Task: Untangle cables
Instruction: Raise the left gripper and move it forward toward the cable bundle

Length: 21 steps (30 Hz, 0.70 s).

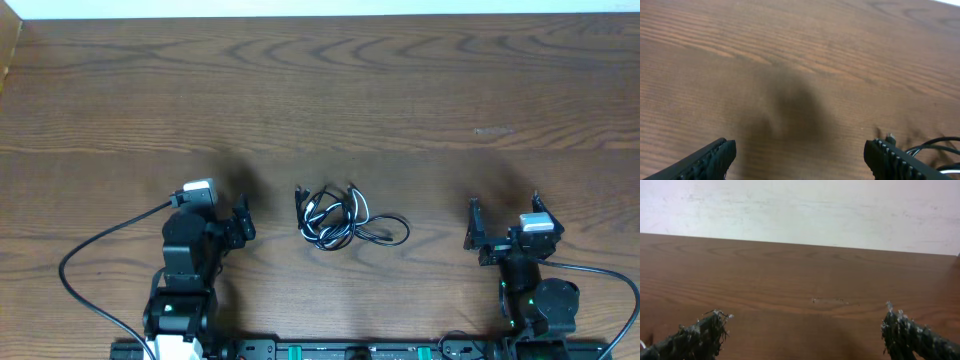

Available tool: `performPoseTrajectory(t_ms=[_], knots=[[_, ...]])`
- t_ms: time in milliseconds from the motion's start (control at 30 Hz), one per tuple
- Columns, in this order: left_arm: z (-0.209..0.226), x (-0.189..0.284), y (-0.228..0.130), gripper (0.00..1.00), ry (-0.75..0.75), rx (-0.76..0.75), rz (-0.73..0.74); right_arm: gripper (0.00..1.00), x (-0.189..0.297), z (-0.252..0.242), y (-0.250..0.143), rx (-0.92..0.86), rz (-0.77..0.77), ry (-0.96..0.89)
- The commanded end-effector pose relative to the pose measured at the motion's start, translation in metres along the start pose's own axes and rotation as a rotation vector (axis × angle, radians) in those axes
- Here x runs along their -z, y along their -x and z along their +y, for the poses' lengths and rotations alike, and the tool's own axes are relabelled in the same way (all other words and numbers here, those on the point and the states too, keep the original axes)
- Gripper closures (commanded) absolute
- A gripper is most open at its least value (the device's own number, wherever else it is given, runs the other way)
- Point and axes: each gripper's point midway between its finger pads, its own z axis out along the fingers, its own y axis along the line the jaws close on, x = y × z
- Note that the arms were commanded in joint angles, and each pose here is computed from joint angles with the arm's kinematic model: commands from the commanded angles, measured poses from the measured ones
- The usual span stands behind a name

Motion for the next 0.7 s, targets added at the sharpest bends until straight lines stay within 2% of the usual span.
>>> performPoseTrajectory(t_ms=[0,667], knots=[[-0.001,0.002,0.015,0.13,0.010,-0.007,-0.006,0.01,0.000,-0.002,0.000,0.007,-0.002,-0.008],[0.000,-0.011,0.011,0.13,0.044,-0.008,0.151,0.01,0.000,-0.002,0.000,0.007,-0.002,-0.008]])
